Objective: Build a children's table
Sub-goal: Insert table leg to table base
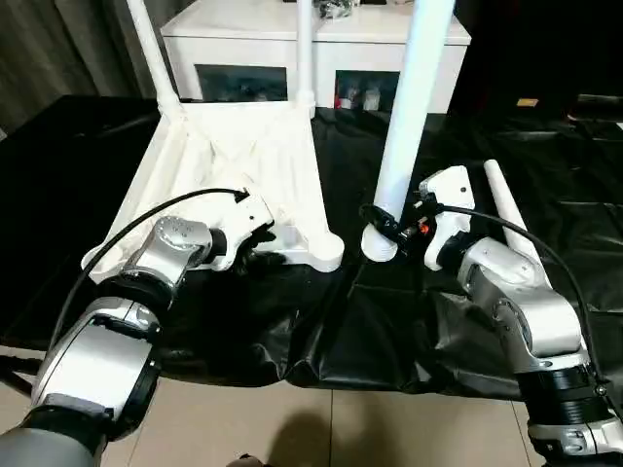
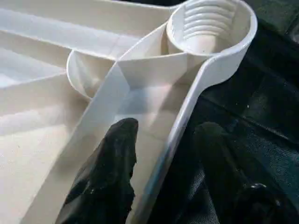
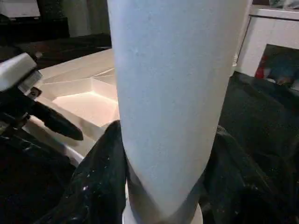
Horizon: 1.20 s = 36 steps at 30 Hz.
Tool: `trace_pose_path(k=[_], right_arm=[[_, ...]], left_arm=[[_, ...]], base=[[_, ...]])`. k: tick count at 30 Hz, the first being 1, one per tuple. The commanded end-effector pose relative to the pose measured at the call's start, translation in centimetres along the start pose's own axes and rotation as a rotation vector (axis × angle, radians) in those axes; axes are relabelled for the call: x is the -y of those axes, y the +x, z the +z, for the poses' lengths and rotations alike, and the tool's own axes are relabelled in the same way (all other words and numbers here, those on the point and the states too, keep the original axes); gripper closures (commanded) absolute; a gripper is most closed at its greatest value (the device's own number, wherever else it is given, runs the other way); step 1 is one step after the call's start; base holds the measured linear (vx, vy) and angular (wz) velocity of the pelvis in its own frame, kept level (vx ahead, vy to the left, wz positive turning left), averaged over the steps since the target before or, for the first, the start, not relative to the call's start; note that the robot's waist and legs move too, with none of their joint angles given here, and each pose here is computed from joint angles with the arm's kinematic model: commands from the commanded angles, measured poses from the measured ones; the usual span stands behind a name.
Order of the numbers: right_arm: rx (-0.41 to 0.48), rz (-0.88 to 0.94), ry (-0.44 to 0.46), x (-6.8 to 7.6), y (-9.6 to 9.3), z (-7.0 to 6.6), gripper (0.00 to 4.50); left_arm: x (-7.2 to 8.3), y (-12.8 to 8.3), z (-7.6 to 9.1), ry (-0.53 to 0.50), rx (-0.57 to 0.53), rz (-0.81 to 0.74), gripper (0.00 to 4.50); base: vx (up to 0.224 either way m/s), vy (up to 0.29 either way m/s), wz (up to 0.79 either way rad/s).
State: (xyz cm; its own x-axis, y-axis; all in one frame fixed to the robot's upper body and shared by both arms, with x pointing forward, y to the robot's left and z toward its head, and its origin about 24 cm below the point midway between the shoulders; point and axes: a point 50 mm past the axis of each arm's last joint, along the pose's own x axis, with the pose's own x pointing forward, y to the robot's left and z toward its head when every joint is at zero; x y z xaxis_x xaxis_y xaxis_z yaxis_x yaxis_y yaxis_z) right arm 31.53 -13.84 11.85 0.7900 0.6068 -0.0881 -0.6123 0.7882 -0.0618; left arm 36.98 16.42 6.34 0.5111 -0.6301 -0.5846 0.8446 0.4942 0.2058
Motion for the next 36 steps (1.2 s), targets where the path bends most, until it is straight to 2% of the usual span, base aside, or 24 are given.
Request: trace_pose_path(k=[1, 4, 6, 7, 10, 17, 21, 24, 29, 33, 36], right_arm=[[0.017, 0.005, -0.016, -0.2, -0.1, 0.6, 2.66], [0.023, 0.003, -0.016, -0.2, -0.2, 0.7, 2.66], [0.031, -0.002, -0.014, -0.2, -0.3, 0.9, 2.66], [0.032, -0.003, -0.013, -0.2, -0.3, 0.9, 2.66], [0.037, -0.006, -0.012, -0.2, -0.6, 0.9, 2.66], [0.023, -0.010, 0.004, -0.9, -2.1, 0.4, 2.66], [0.021, -0.002, 0.011, -1.4, -2.5, 0.5, 2.66], [0.022, 0.014, 0.006, -1.6, -2.4, 0.8, 2.66], [0.045, 0.012, 0.002, -1.3, -1.6, 1.5, 2.66], [0.072, 0.016, 0.027, -1.1, -0.8, 2.0, 2.66], [0.067, 0.029, 0.041, -1.2, -0.7, 1.5, 2.66]], left_arm=[[-0.5, -0.1, 0.6, 0.022, 0.002, 0.026, 2.48], [-0.6, 0.0, 0.7, 0.021, 0.002, 0.058, 2.84], [-0.6, 0.1, 0.7, 0.023, -0.004, 0.063, 2.92], [-0.6, 0.1, 0.7, 0.023, -0.006, 0.063, 3.13], [-0.4, 0.2, 0.3, 0.031, -0.027, 0.058, 3.23], [0.9, 1.0, -1.1, 0.024, -0.053, 0.021, 3.77], [1.2, 1.0, -1.9, 0.041, -0.083, 0.027, 4.01], [1.5, 0.6, -2.7, 0.035, -0.114, -0.056, 4.18], [1.5, -0.6, -2.5, 0.002, -0.064, -0.208, 4.48], [1.6, -1.6, -2.5, 0.051, -0.035, -0.278, 4.48], [2.2, -1.7, -2.7, 0.074, -0.009, -0.311, 4.48]], base=[[0.000, 0.000, 0.00], [0.000, 0.000, 0.00], [0.000, 0.000, 0.00], [0.000, 0.000, 0.00], [0.000, 0.000, 0.00], [0.000, 0.000, 0.00], [0.000, 0.000, 0.00], [0.000, 0.000, 0.00], [0.000, 0.000, 0.00], [0.000, 0.000, 0.00], [0.000, 0.000, 0.00]])
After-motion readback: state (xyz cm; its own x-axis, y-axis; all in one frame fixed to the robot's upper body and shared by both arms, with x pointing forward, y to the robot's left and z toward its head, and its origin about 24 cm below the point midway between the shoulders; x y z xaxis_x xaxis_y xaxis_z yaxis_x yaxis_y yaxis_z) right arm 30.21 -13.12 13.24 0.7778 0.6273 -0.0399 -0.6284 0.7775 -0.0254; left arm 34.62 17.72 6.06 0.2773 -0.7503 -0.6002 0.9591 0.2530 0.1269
